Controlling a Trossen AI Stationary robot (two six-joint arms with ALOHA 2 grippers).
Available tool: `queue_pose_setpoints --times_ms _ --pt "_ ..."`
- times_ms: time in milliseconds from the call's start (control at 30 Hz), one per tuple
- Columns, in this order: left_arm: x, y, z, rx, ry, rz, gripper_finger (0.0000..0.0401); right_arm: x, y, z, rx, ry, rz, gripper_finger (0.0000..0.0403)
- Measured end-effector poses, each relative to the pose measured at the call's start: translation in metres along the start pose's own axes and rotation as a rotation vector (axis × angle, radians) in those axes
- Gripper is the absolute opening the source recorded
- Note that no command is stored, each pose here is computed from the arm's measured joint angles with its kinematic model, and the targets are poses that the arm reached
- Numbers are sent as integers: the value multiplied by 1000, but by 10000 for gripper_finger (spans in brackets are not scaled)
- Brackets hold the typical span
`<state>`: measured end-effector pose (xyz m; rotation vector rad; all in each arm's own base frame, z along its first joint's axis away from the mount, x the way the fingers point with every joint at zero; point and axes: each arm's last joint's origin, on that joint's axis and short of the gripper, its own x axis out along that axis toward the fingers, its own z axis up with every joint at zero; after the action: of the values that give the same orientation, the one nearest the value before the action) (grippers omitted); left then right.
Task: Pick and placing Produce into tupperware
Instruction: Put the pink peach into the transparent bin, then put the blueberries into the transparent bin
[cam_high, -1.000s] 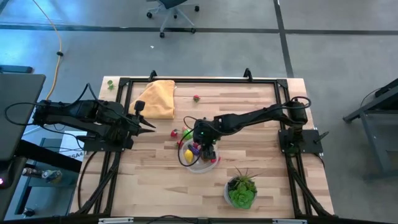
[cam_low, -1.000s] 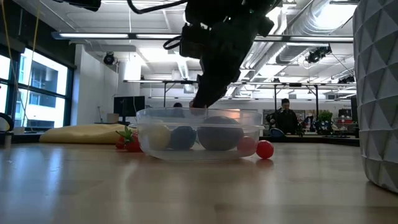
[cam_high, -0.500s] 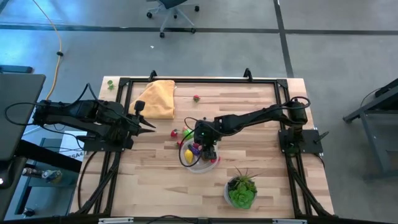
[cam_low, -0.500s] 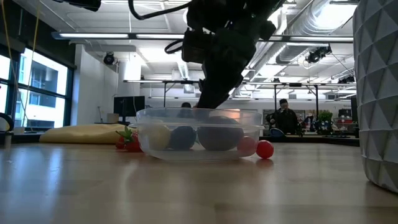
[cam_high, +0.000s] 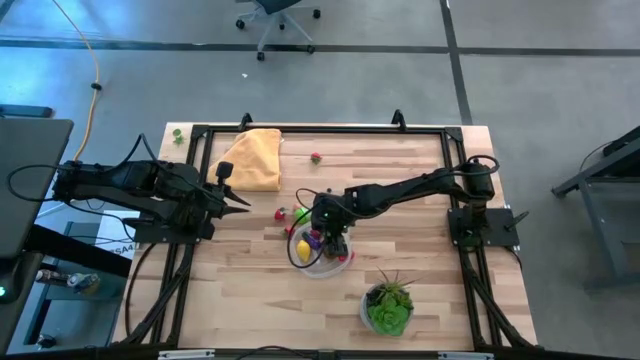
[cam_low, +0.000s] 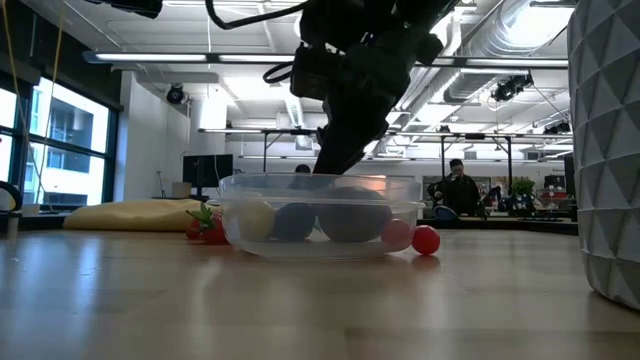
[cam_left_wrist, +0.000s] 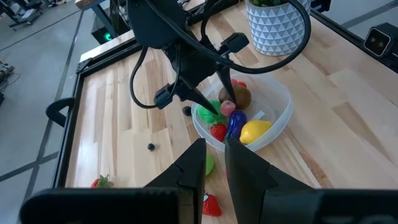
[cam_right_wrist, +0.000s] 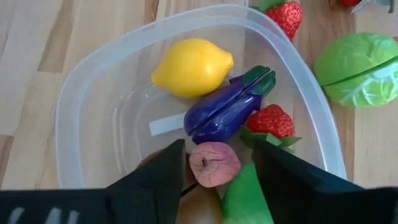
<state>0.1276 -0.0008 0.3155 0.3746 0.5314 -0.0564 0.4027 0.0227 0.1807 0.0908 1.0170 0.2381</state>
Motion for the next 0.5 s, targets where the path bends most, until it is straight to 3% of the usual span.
queue_pose_setpoints --times_ms 267,500 --pt "0 0 0 0 1 0 51 -2 0 4 -12 -20 -2 199" --pt "0 0 0 0 0 0 51 -29 -12 29 52 -78 -43 199"
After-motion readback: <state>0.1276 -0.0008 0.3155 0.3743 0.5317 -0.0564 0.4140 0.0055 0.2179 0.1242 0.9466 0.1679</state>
